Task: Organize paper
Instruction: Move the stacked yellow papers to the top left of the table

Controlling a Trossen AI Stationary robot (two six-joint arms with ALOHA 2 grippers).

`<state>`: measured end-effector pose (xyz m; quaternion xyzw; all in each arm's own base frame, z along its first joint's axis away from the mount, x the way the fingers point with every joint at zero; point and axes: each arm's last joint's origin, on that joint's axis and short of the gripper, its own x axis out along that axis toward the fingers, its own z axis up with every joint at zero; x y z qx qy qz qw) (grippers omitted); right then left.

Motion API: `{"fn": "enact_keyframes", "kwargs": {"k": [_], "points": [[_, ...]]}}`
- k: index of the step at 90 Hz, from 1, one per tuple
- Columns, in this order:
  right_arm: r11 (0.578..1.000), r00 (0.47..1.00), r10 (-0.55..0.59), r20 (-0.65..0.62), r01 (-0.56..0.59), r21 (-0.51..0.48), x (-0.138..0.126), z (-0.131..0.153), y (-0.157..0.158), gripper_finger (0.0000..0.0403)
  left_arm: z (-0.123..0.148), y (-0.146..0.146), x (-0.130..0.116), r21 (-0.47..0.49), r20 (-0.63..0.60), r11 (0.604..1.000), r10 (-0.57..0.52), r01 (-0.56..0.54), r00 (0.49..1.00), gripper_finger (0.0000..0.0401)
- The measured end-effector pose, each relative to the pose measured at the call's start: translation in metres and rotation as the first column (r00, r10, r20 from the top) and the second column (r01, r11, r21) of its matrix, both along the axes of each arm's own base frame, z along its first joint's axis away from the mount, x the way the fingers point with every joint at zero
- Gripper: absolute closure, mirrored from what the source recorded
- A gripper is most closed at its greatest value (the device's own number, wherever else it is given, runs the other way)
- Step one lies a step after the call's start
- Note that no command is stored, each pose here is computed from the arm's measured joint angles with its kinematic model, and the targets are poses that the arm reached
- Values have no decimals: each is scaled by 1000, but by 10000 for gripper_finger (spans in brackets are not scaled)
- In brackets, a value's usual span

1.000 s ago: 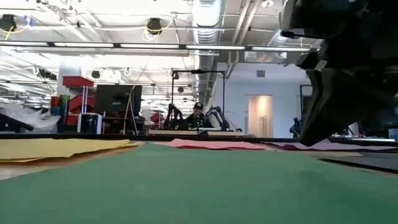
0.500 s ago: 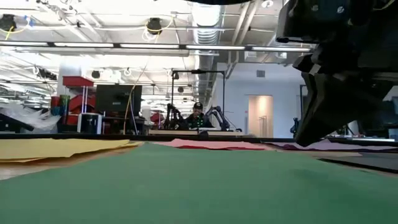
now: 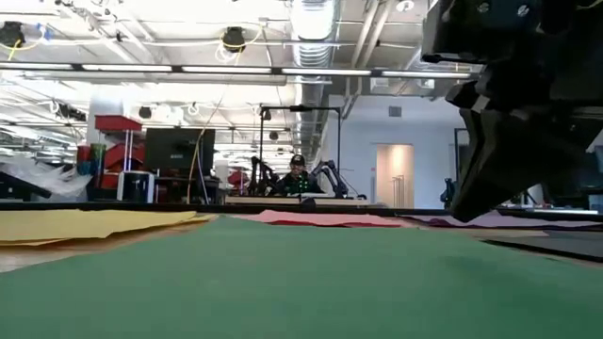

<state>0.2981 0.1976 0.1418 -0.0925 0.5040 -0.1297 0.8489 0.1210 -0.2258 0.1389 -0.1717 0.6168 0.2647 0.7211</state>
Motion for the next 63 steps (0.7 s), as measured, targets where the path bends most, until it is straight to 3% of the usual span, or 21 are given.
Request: {"fn": "enact_keyframes", "kwargs": {"k": [27,43,53,63], "points": [[1000,1000,0,1,0,1,0,0,0,403,3,15,-8,157,-75,986,70,-58,995,401],[1000,1000,0,1,0,1,0,0,0,403,5,14,-9,146,-120,988,77,-59,990,401],[1000,1000,-1,1,1,1,0,0,0,403,13,5,-3,111,-66,993,54,-47,996,401],[1000,1000,-1,2,1,1,0,0,0,403,24,-8,10,73,111,997,-35,27,993,401]]}}
